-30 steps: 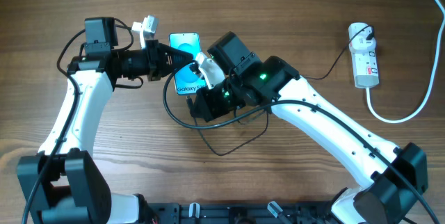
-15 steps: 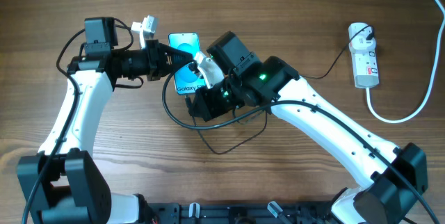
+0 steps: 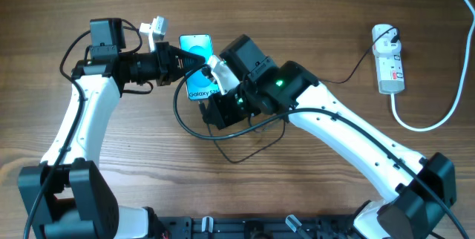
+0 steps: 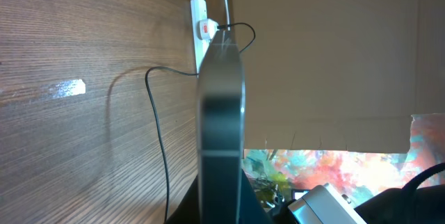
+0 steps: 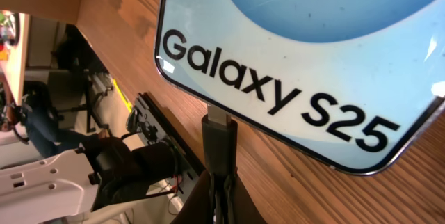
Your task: Plug charger to phone and switch on socket
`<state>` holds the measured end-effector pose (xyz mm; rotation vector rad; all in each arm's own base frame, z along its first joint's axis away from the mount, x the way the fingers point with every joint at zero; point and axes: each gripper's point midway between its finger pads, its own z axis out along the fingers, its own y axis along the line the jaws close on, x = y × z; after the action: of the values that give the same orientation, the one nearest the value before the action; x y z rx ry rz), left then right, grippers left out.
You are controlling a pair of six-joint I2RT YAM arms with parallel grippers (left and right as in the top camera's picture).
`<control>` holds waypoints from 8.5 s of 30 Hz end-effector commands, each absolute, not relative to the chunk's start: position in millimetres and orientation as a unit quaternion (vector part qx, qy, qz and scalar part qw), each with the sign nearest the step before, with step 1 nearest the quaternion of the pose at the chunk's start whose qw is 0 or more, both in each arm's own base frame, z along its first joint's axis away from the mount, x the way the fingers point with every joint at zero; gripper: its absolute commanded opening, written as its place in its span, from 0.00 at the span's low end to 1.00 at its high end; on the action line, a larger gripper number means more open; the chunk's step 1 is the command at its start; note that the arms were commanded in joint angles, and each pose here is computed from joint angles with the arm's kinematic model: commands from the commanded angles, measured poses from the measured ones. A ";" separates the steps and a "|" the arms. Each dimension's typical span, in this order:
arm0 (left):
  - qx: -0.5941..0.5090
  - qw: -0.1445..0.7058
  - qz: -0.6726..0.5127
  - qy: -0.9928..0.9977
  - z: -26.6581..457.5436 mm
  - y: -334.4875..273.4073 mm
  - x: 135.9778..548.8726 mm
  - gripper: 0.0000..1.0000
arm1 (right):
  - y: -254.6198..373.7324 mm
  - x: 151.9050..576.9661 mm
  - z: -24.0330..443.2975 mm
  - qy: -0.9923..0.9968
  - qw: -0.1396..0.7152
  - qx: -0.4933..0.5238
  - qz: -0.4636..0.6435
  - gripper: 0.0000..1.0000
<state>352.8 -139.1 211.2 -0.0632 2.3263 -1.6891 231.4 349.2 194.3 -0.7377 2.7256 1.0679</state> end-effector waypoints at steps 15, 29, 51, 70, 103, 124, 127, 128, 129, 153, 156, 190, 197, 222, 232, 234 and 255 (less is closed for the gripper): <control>-0.002 0.141 -0.594 0.792 222.5 -141.5 348.9 0.04 | 334.0 254.5 196.4 0.912 0.093 -0.217 0.336 0.04; -0.002 0.141 -0.594 0.792 222.5 -141.7 348.8 0.04 | 338.7 259.7 200.8 0.912 0.099 -0.196 0.347 0.04; -0.006 0.135 -0.594 0.793 221.4 -141.8 347.2 0.04 | 353.4 283.3 218.5 0.891 0.166 -0.208 0.367 0.04; -0.016 0.145 -0.569 0.809 212.5 -137.7 352.5 0.04 | 334.0 292.8 209.3 0.912 0.154 -0.163 0.344 0.04; -0.154 0.098 -0.519 0.835 189.7 -124.1 364.4 0.04 | 326.2 283.9 200.3 0.914 0.144 -0.203 0.321 0.04; -0.328 0.115 -0.480 0.805 177.6 -44.7 386.1 0.04 | 328.7 290.4 194.7 0.913 0.158 -0.212 0.310 0.71; -0.388 0.119 -0.470 0.784 172.4 -1.7 380.3 0.04 | 335.3 297.8 170.0 0.924 0.160 -0.213 0.275 0.76; -0.398 0.119 -0.467 0.781 170.6 7.0 376.9 0.04 | 339.1 299.6 161.2 0.926 0.161 -0.215 0.264 0.76; -0.404 0.120 -0.462 0.780 168.2 16.1 372.2 0.04 | 343.4 301.3 151.8 0.928 0.163 -0.218 0.254 0.76; -0.399 0.098 -0.373 0.832 135.2 45.3 328.4 0.04 | 284.1 270.8 -28.2 0.970 0.042 -0.227 -0.078 0.09; -0.398 0.100 -0.372 0.832 135.4 45.7 329.3 0.04 | 270.2 257.1 -26.5 0.973 -0.016 -0.218 -0.069 0.17; -0.402 0.098 -0.361 0.836 132.2 48.3 327.3 0.04 | 282.8 272.0 -27.8 0.993 -0.036 -0.110 0.024 0.04; -0.349 0.117 -0.423 0.828 150.9 32.1 333.6 0.04 | 306.4 282.7 41.4 0.968 -0.006 -0.190 0.162 0.04; -0.081 0.240 -0.531 0.809 269.7 -79.5 334.2 0.04 | 364.8 212.9 228.0 0.826 0.066 -0.341 0.444 0.04; -0.117 0.228 -0.513 0.819 262.0 -80.6 340.1 0.04 | 364.8 227.5 224.1 0.852 0.079 -0.296 0.424 0.04; -0.113 0.231 -0.512 0.820 262.0 -80.6 340.0 0.04 | 365.0 227.7 224.4 0.852 0.080 -0.295 0.425 0.04; -0.081 0.237 -0.514 0.820 265.2 -93.1 339.5 0.04 | 366.9 228.3 225.9 0.850 0.084 -0.297 0.427 0.04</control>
<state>342.9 -89.6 256.9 -0.2706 2.2735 -1.3952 227.5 364.8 228.9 -0.8896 2.5296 1.2806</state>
